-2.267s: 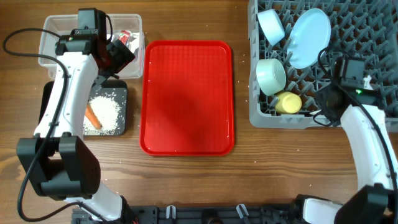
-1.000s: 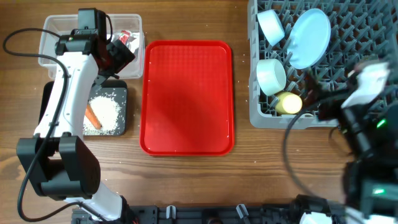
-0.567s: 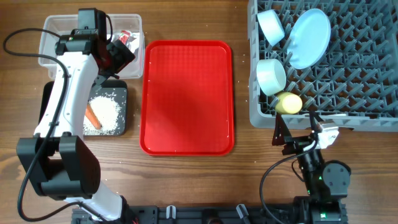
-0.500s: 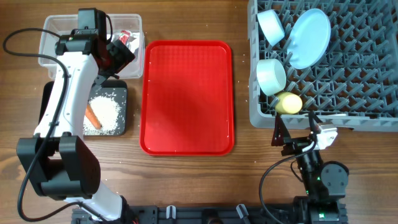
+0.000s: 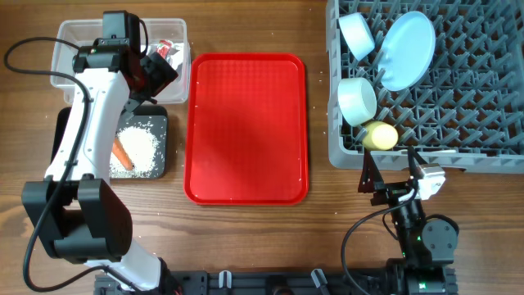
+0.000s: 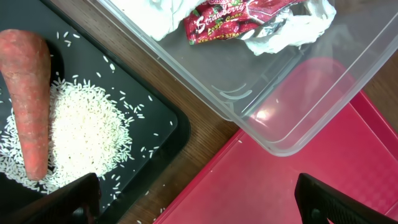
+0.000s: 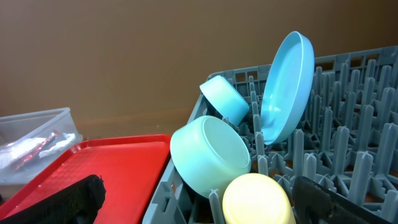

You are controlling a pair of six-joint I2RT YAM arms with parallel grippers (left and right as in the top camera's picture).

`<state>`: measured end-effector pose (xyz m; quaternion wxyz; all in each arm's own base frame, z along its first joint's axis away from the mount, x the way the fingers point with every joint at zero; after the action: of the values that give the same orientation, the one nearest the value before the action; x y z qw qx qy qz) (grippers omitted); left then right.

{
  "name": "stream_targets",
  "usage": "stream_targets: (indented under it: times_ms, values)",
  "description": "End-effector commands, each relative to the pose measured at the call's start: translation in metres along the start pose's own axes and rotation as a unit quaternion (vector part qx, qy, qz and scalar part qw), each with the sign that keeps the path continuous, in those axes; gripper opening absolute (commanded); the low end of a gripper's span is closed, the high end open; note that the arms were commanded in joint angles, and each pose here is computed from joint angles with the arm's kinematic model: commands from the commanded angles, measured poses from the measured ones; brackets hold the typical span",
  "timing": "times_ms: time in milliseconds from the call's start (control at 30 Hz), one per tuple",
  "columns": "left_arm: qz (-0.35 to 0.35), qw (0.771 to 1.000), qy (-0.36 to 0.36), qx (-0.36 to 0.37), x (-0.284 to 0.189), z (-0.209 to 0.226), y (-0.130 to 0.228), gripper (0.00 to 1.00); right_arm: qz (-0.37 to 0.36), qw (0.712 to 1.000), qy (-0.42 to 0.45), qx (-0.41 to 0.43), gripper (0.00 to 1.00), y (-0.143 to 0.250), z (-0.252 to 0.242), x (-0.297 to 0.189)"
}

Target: Sort waste into correct bins and load items into the dishwasher rack

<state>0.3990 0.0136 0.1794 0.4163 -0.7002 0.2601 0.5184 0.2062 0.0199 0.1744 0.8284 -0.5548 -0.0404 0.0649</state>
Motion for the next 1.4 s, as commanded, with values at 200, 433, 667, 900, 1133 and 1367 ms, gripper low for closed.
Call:
stream_targets:
  times_ms: [200, 433, 667, 900, 1133, 1367]
  values:
    - [-0.007, 1.0, -0.011, -0.001, -0.006, 0.003, -0.002, 1.0, -0.007, 1.0, 0.001, 0.006, 1.0, -0.002, 0.0, 0.0]
    - [-0.263, 0.933, 0.105, 0.224, -0.112, -0.037, -0.018, 1.0, -0.007, 1.0, 0.001, 0.006, 1.0, -0.002, 0.0, 0.0]
    - [-0.365, 0.897, 0.162, 0.19, -0.088, 0.035, 0.078, 1.0, -0.007, 1.0, 0.001, 0.006, 1.0, -0.002, 0.0, 0.0]
    - [-0.423, 0.871, 0.19, 0.163, -0.051, 0.075, 0.148, 1.0, -0.007, 1.0, 0.001, 0.007, 1.0, -0.002, 0.0, 0.0]
    - [-0.478, 0.846, 0.193, 0.14, -0.042, 0.093, 0.161, 1.0, -0.007, 1.0, 0.001, 0.006, 1.0, -0.002, 0.0, 0.0]
    - [-0.511, 0.825, 0.197, 0.136, -0.046, 0.096, 0.162, 1.0, -0.007, 1.0, 0.001, 0.006, 1.0, -0.002, 0.0, 0.0]
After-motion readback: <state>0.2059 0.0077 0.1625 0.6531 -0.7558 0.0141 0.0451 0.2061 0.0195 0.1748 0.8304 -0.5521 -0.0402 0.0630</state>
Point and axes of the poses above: each gripper's point midway between its finger pads, its own x axis out along the fingers, its own z axis along the line the jaws close on, y = z × x, the point moved 4 cm from there along -x, back along the fingers, and after that the axes turned 11 degrees about x, right-handed, at the moved point
